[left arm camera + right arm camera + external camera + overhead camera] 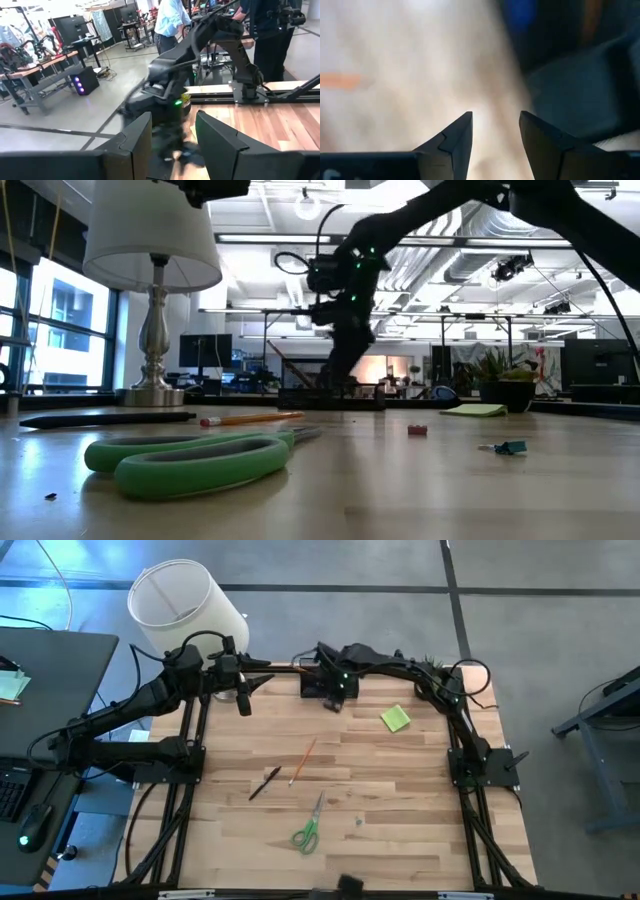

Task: Pick and place office supplies into organizer
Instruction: Put the pink binder clip into the black desk organizer

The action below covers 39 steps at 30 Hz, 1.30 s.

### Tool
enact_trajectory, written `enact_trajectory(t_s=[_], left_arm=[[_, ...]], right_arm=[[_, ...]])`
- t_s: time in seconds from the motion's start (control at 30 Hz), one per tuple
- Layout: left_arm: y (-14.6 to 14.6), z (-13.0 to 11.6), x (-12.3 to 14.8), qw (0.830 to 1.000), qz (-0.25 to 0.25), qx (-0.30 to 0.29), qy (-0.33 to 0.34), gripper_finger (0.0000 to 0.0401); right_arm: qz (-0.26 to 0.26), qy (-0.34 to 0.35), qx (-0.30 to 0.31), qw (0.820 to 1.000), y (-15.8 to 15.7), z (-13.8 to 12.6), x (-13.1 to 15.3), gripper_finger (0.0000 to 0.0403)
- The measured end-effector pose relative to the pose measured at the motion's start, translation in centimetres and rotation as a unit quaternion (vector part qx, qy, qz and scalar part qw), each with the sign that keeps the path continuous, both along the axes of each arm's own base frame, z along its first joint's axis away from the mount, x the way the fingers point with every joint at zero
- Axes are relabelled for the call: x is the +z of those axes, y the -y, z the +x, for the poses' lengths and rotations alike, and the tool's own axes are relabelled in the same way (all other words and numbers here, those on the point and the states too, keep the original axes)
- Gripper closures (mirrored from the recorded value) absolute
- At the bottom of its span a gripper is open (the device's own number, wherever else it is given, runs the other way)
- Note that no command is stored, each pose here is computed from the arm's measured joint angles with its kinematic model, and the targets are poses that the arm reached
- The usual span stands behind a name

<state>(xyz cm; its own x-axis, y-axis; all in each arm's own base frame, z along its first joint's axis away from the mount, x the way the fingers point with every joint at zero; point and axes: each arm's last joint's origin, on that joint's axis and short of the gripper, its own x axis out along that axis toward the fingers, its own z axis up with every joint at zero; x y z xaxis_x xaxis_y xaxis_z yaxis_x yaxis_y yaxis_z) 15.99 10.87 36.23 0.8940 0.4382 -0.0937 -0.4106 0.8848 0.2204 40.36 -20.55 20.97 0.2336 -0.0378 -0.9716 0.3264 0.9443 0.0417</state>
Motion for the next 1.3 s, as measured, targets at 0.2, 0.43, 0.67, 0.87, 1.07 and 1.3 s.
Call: enact_trajectory(t_s=[0.2,0.43,0.67,0.87,1.07,1.3], left_arm=[[0.0,0.0,-0.1,1.0,-0.002,0.001,-0.004,0.0261],[0.0,0.0,-0.3,1.0,-0.013,0.001,-0.011,0.0261],[0.0,0.0,-0.5,1.0,-0.019,-0.001,-0.017,0.0261],[0.1,0.0,-0.6,0.999,-0.023,-0.002,-0.022,0.0261],[0.1,0.0,-0.6,0.999,-0.023,-0.002,-0.021,0.0261],[0.1,0.0,-0.6,0.999,-0.023,-0.002,-0.022,0.0261]], right_arm=[[0.027,-0.115,0.046,0.992,-8.3,0.5,0.6,0.0259],[0.032,-0.156,0.107,0.981,-17.9,1.4,0.6,0.0276],[0.005,-0.144,0.119,0.982,-24.4,1.6,0.5,0.0289],[-0.02,-0.138,0.162,0.977,-27.6,1.4,0.5,0.0296],[-0.033,-0.115,0.242,0.963,-29.4,1.5,0.5,0.0305],[0.014,-0.16,0.254,0.954,-28.9,0.2,-3.0,0.0309]])
